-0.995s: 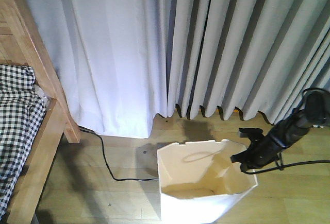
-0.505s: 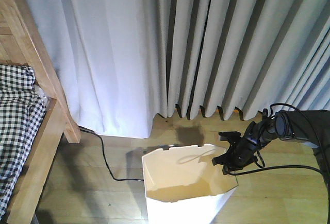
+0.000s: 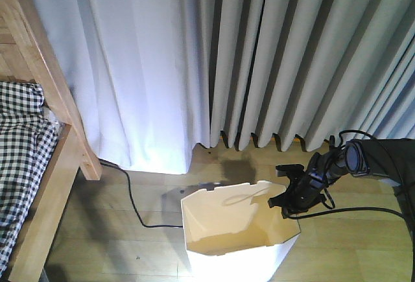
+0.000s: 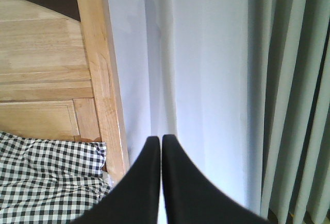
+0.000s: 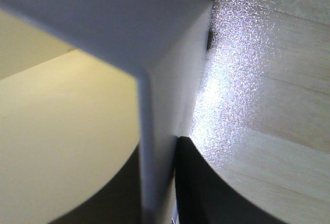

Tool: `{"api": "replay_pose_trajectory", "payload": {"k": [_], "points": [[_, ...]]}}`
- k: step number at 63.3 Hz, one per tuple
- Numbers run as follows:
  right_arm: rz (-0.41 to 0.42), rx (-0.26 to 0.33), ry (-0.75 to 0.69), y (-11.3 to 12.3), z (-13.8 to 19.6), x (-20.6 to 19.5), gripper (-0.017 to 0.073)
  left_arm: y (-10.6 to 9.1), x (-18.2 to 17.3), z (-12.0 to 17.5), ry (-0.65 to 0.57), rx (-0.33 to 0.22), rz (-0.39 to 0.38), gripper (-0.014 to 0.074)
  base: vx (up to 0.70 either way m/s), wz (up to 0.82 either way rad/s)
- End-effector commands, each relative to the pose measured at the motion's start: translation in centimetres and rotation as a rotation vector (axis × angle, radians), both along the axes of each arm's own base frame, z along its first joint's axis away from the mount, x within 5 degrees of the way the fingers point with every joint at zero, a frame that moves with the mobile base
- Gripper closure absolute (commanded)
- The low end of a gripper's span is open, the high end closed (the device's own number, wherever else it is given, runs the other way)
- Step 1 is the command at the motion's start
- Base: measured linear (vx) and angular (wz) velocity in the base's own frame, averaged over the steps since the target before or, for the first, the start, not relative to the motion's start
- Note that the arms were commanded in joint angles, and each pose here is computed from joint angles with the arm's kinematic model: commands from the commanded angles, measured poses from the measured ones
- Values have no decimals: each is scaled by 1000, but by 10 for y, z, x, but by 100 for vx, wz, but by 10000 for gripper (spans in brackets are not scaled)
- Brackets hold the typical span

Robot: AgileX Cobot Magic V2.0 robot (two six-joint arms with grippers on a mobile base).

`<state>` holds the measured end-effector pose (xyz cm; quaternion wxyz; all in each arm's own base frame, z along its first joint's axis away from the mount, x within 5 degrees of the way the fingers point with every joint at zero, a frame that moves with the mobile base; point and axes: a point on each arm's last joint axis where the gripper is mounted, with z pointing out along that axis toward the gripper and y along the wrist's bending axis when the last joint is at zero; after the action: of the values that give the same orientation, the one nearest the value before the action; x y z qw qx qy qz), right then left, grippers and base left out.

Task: Move trash bin to bedside with robot
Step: 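Lower the bin onto the floor beside the bed with the right gripper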

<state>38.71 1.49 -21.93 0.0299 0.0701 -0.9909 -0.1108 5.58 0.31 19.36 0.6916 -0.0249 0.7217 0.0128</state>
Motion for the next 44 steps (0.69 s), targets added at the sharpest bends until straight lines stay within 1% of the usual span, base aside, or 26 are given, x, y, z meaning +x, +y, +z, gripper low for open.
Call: {"api": "replay_pose_trajectory", "payload": {"k": [1,6,11,15,30,36,44], "points": [[-18,19,-62,0,35,29,474,0,-1,14,-99,-4,-5,600,0,0],[-20,20,-44,0,33,26,446,0,-1,14,-99,-4,-5,600,0,0],[-33,14,-23,-1,30,23,393,0,-1,14,-99,-4,-5,600,0,0],[-39,5,-15,-1,29,22,330,0,-1,14,-99,-4,-5,600,0,0],[8,-27,-29,-4,28,22,76,0,-1,14,-99,-4,-5,600,0,0],[11,-41,-56,-6,28,25,29,0,-1,14,-99,-4,-5,600,0,0],[3,-39,-58,-5,28,25,27,0,-1,14,-99,-4,-5,600,0,0]]}}
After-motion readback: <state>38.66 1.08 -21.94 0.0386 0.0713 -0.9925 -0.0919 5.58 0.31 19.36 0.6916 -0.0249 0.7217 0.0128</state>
